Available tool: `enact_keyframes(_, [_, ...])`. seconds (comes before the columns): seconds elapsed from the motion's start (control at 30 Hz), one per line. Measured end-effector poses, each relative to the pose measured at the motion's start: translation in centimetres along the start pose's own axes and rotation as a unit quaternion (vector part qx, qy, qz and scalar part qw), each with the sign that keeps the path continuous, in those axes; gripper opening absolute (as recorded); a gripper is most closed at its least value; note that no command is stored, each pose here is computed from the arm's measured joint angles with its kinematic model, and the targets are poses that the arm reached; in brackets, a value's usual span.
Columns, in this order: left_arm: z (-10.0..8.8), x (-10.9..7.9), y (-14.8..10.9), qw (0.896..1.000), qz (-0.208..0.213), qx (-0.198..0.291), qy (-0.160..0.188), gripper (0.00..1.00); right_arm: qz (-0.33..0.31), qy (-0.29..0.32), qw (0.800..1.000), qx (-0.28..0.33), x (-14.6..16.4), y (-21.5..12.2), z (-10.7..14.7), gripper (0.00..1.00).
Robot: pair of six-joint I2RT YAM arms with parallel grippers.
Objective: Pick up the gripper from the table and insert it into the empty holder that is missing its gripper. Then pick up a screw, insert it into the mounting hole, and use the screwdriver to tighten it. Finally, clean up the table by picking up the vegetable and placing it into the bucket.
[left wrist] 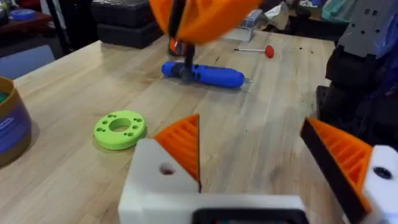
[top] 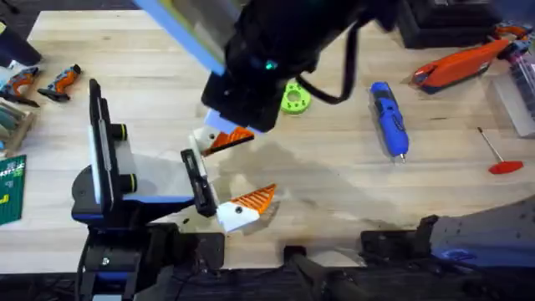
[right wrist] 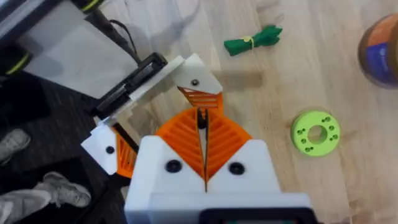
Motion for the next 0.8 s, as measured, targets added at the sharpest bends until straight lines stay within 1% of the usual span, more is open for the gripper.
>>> enact_keyframes(0.1, [0.0, 0.0, 0.0, 1.0, 0.0, 0.0, 0.0, 0.985, -0.008, -0.005, 1.0, 0.01, 0.3, 1.0, -0.1, 0.006])
enact_keyframes(0.53, [0.0, 0.0, 0.0, 1.0, 0.0, 0.0, 0.0, 0.985, -0.023, -0.029, 0.999, 0.015, 1.7, 3.0, -1.2, 0.006])
enact_keyframes(0.8, [0.0, 0.0, 0.0, 1.0, 0.0, 0.0, 0.0, 0.985, -0.017, -0.03, 0.999, 0.022, 1.6, 3.2, -1.0, 0.006])
Point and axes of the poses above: each hand's point on the last joint's axis, 136 mm out from that joint toward the fingers, its own y axis out along the fingers, its own x axis along the line the jaws close on, z = x × y, the point moved 1 cm from there along -y, back along the fingers, and after that the axes turned 15 degrees about -y, right-handed, at the moved point
